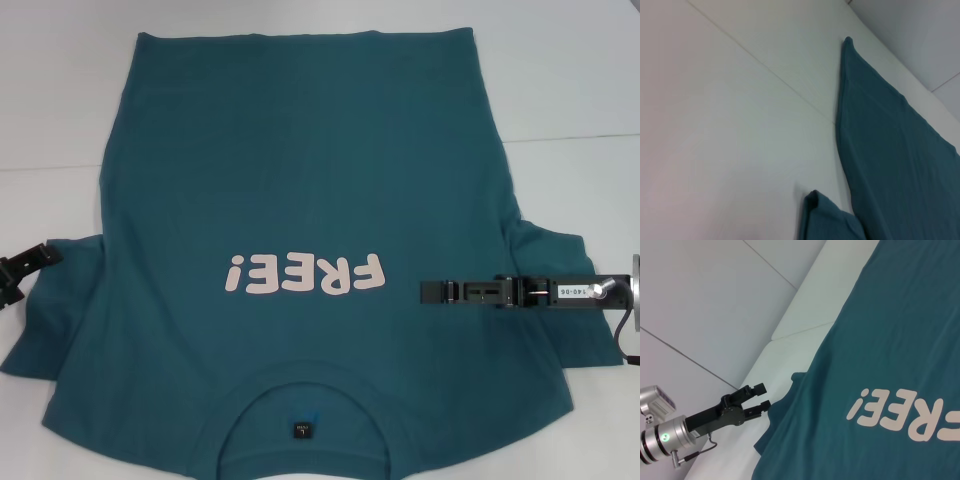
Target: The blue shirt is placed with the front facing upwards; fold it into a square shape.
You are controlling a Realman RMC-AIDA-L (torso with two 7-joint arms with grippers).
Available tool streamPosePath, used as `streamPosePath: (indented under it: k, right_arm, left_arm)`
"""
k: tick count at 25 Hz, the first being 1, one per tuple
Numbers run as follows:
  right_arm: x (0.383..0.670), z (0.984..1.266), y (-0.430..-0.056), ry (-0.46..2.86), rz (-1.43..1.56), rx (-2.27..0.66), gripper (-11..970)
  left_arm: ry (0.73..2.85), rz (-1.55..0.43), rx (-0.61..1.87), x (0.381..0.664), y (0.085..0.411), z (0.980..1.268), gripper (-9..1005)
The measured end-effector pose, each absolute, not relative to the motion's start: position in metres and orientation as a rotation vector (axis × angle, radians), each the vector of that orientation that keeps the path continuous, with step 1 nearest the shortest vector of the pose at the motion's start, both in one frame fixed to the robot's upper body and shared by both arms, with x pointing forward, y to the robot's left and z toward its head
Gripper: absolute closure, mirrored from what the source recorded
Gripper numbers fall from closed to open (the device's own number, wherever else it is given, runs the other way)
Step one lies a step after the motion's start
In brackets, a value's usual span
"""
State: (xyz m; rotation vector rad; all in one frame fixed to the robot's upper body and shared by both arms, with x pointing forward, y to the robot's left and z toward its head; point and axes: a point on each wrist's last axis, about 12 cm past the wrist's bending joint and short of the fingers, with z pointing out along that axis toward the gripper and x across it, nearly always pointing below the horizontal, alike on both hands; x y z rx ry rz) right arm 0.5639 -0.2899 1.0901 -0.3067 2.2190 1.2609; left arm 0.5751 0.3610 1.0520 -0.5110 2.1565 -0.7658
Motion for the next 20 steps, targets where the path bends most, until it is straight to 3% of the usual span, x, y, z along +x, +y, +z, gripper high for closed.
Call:
streamPosePath:
  k: [20]
  right_arm:
    - [0.561, 1.088, -0.295, 2.22, 1.257, -0.281, 45]
  left_arm:
    - [2.199, -0.831, -0.515, 0.574, 0.349, 1.045, 80]
